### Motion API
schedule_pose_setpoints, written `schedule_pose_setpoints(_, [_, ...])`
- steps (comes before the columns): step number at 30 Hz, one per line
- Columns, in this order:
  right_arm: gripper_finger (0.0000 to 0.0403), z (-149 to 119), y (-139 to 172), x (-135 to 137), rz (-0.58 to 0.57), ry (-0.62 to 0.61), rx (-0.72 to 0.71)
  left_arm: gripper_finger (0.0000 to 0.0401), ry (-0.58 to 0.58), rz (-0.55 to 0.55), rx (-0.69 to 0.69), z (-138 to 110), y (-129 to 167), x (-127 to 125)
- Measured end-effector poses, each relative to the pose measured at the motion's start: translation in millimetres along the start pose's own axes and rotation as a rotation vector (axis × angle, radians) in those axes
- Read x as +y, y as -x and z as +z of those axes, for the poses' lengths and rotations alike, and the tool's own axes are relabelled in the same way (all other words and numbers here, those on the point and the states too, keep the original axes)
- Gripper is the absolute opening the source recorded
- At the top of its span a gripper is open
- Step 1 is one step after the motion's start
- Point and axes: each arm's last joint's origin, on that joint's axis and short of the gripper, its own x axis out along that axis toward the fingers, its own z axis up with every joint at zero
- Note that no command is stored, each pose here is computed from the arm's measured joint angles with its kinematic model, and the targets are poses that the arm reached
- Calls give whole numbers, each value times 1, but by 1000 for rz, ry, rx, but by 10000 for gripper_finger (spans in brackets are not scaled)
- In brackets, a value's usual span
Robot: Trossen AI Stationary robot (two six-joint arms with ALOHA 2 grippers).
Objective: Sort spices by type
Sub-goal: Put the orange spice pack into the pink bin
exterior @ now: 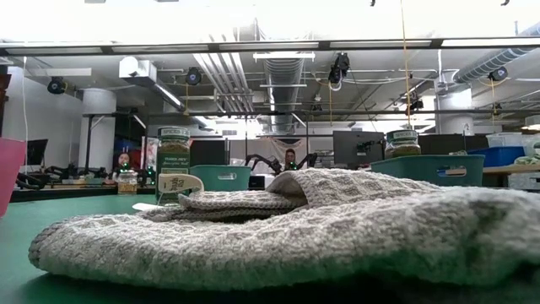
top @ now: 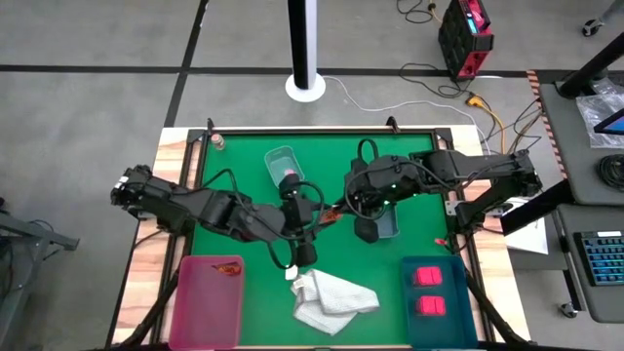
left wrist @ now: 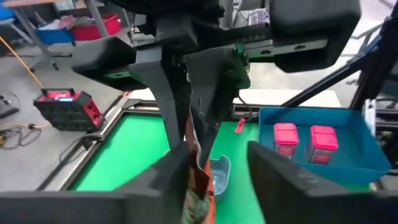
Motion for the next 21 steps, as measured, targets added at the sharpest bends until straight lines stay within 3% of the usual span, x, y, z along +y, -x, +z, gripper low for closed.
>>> schedule_pose_setpoints(4, [9,-1,0,3,11,18,5,40,-16,3,-2,0,-2,-1])
schedule_pose_setpoints(6, [10,-2,0,5,16,45,7,12,-12,2,-6,1,0,0])
schedule_pose_setpoints(11, [38,-2,0,7,32,56,9,2,0,-2,-22,5,8,5])
schedule_pose_setpoints(21, [171,-6,3,7,46,101,53,0,74,-15,-41,10,17,8])
